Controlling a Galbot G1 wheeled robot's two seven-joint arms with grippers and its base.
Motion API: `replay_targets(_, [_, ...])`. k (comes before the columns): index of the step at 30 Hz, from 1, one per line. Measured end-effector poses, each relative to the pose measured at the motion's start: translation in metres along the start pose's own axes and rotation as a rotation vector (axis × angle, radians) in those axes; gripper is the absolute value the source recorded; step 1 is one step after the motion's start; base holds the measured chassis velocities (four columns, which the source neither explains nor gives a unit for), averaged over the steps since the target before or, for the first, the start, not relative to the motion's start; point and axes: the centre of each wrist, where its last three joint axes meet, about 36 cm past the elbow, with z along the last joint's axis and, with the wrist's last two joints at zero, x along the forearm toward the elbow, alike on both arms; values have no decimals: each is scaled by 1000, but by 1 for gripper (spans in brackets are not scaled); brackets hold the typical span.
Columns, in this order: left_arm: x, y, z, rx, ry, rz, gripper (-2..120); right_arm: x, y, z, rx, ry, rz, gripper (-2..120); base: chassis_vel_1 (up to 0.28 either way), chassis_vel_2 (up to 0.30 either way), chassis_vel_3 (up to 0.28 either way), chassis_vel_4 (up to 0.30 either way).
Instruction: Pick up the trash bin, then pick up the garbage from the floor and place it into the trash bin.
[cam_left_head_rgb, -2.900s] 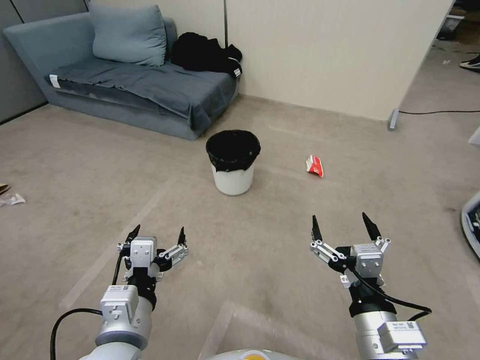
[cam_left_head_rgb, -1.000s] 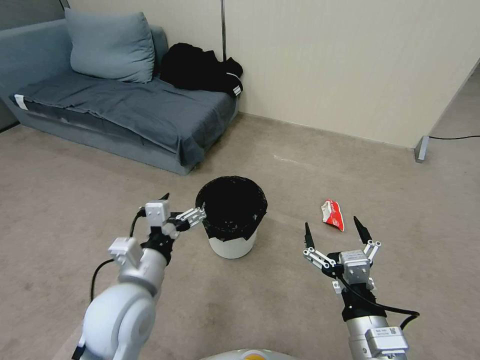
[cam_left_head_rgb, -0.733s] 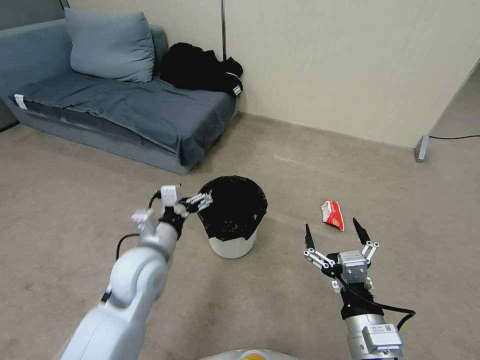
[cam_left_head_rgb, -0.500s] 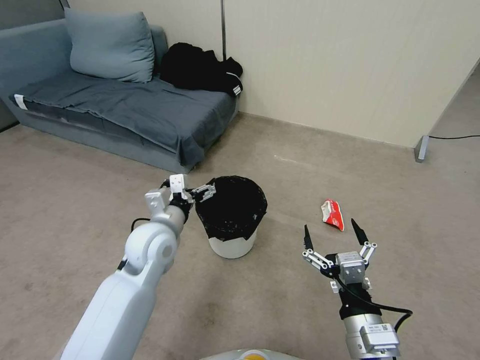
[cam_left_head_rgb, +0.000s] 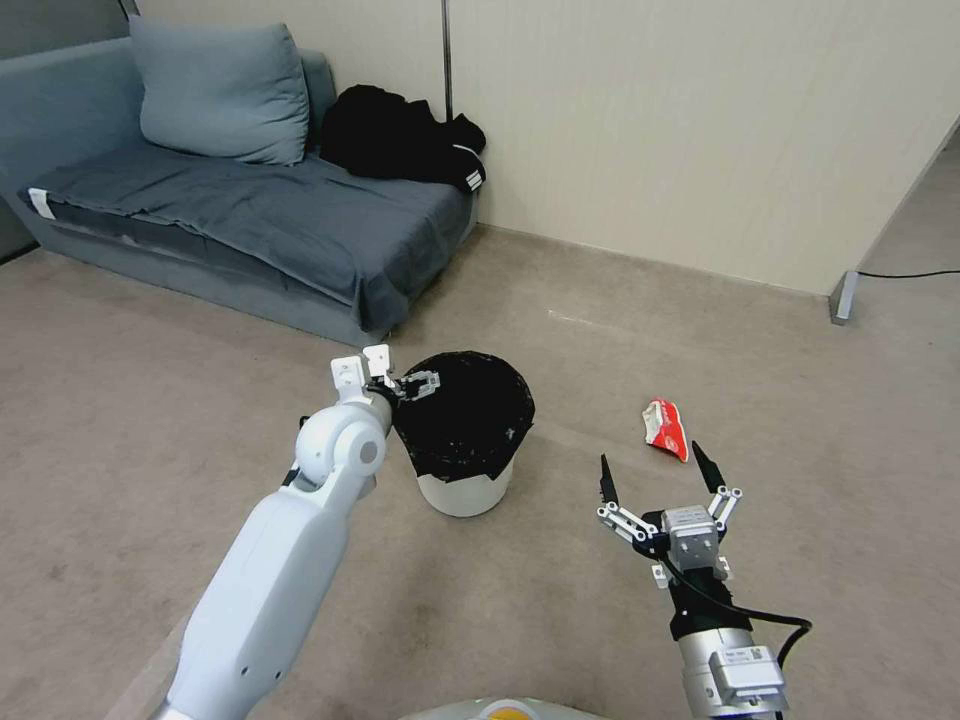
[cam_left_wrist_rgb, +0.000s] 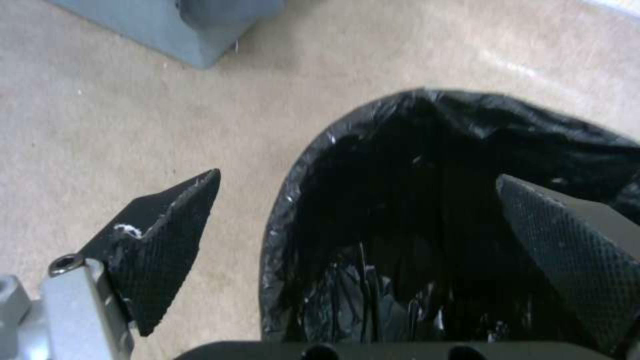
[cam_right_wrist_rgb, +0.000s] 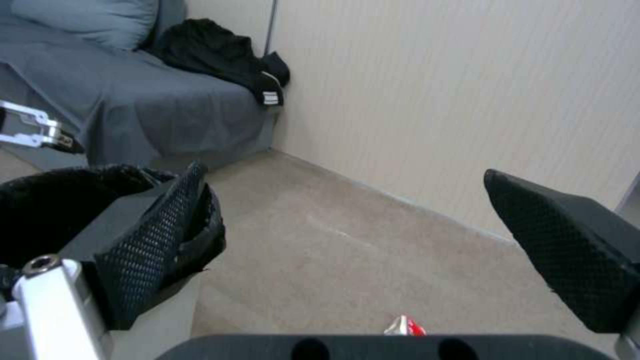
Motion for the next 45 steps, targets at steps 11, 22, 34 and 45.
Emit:
replay_targets(11, [-15, -4, 1, -10, 46, -90, 100, 0, 1, 4, 0, 2, -5, 100, 0, 0, 0, 0])
replay_targets(22, [-39, 1, -1, 3, 80, -140, 100, 0, 2, 5, -2, 2, -11, 100, 0, 0, 0, 0])
replay_targets(34, [-57, -12, 8, -10, 123, -114, 100, 0, 2, 4, 1, 1, -13, 100, 0, 0, 0, 0])
replay_targets(45, [-60, -18, 26, -34, 155, -105, 82, 0, 2, 5, 1, 1, -13, 100, 0, 0, 0, 0])
